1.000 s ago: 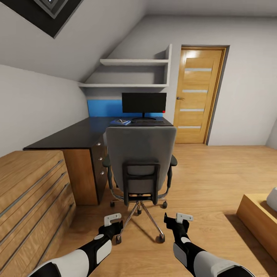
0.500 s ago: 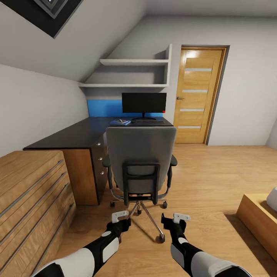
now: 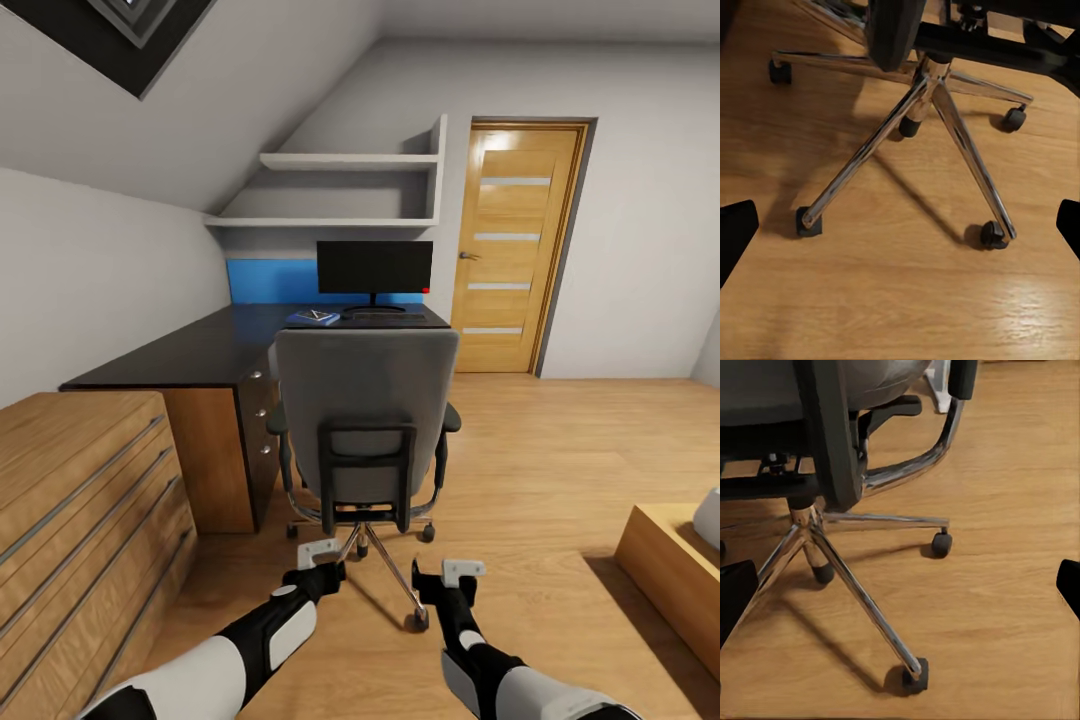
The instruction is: In the bedroom, organize the workspace by keeping the computer under the desk, ensuring the monitor is on the desk, placing the keyboard on the desk next to the monitor, placing the mouse on the desk next to the keyboard, moving the folder from the swivel chair onto the desk next to the mouse, stacking the notebook on top of the folder with the pen on top of the notebook, and positioning the swivel chair next to the desk.
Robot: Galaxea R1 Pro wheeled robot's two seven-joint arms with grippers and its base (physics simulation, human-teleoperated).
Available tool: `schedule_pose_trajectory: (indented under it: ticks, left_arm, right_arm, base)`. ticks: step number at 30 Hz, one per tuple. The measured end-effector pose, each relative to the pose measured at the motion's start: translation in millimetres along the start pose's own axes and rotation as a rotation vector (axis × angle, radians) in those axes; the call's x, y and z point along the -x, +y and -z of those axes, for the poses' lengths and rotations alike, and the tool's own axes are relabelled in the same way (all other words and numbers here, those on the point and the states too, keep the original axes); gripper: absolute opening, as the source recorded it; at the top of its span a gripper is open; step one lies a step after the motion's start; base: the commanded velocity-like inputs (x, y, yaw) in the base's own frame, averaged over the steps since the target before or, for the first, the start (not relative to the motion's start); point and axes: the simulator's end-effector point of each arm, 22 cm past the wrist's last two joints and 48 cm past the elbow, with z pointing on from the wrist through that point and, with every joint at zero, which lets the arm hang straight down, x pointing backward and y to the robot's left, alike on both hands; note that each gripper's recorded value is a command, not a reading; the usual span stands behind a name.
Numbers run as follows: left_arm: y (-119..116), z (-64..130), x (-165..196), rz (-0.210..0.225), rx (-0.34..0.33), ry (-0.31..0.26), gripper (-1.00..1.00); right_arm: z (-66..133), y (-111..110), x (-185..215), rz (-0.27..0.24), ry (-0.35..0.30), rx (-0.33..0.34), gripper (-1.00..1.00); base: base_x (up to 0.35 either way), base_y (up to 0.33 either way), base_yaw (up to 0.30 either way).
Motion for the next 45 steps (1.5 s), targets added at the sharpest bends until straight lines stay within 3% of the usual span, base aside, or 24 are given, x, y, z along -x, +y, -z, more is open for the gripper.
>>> schedule_pose_trajectory:
  ticks: [3, 21, 26, 27, 45]
  left_arm:
    - [2.5, 0.0, 1.4, -0.003, 0.003, -0.005, 1.00]
    - [3.0, 0.0, 0.9, -0.003, 0.004, -0.005, 1.00]
    - [2.6, 0.1, 0.2, -0.003, 0.003, -0.004, 1.00]
    - [3.9, 0.0, 0.5, -0.003, 0.006, -0.004, 1.00]
    - [3.1, 0.0, -0.9, 0.000, 0.005, -0.002, 1.00]
  right_arm:
    - [3.7, 4.1, -3.6, 0.032, -0.008, 0.020, 1.00]
    - [4.7, 7.6, -4.8, 0.057, -0.009, 0.035, 1.00]
    - [4.5, 5.2, -4.6, 0.041, -0.009, 0.025, 1.00]
    - [4.7, 9.0, -4.8, 0.062, -0.010, 0.041, 1.00]
    - [4.8, 9.7, -5.6, 0.058, -0.006, 0.041, 1.00]
  base:
    - [0.239, 0.000, 0.000]
    - [0.318, 0.000, 0.000]
    - [0.321, 0.000, 0.000]
    - [0.321, 0.000, 0.000]
    - [0.321, 0.000, 0.000]
